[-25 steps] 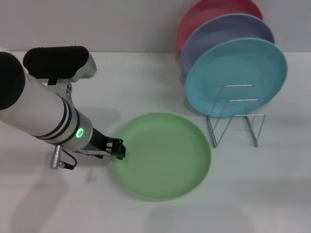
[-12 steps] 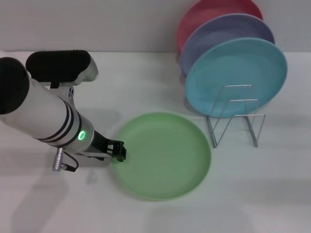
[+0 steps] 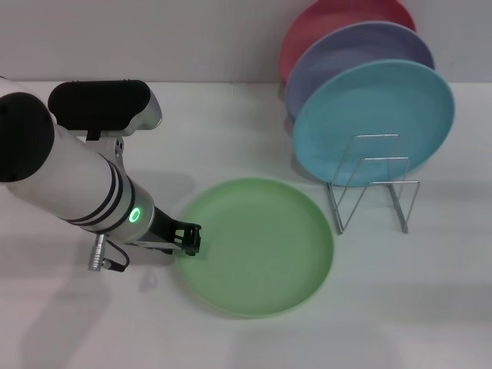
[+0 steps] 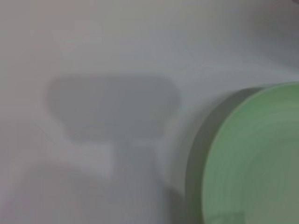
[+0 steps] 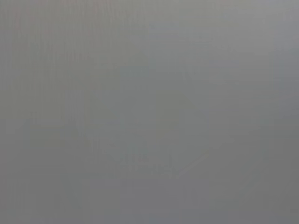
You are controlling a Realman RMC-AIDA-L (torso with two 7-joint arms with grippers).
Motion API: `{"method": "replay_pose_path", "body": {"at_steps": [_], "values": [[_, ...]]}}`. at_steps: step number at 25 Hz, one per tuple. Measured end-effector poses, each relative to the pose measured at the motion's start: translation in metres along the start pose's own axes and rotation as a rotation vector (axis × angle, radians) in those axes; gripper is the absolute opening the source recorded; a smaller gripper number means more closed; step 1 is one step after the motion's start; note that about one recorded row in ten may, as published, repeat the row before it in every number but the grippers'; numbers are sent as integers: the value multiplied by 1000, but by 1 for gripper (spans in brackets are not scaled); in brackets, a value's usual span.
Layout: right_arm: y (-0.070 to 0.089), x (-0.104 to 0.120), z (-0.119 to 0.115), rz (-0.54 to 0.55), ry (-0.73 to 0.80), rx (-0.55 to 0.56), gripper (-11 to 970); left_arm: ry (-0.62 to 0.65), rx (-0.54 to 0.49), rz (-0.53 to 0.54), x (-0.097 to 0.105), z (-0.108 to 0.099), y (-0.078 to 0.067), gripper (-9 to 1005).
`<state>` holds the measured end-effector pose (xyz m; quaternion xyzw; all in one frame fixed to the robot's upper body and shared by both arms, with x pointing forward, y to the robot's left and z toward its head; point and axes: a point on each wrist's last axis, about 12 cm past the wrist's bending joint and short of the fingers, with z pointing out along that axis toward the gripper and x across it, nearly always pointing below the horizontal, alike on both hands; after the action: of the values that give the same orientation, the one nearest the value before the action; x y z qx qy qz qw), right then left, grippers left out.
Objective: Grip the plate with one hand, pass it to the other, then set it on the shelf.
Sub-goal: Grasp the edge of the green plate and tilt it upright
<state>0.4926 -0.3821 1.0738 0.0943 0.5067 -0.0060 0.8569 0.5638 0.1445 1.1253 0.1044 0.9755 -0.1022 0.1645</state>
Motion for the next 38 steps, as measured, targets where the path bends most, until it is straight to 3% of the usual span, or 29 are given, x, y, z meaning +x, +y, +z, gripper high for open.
{"method": "replay_pose_path", "body": {"at_steps": [10,20,38], "values": [[0,0,0,-1,-2,0,579,8,-8,5,0,4,1,259],[-1,-1,-2,-2,-3,1,579,9,-9,10,0,5,1,236],[-3,-1,-3,17,-2,3,580,16,-13,15,0,5,2,95]]}}
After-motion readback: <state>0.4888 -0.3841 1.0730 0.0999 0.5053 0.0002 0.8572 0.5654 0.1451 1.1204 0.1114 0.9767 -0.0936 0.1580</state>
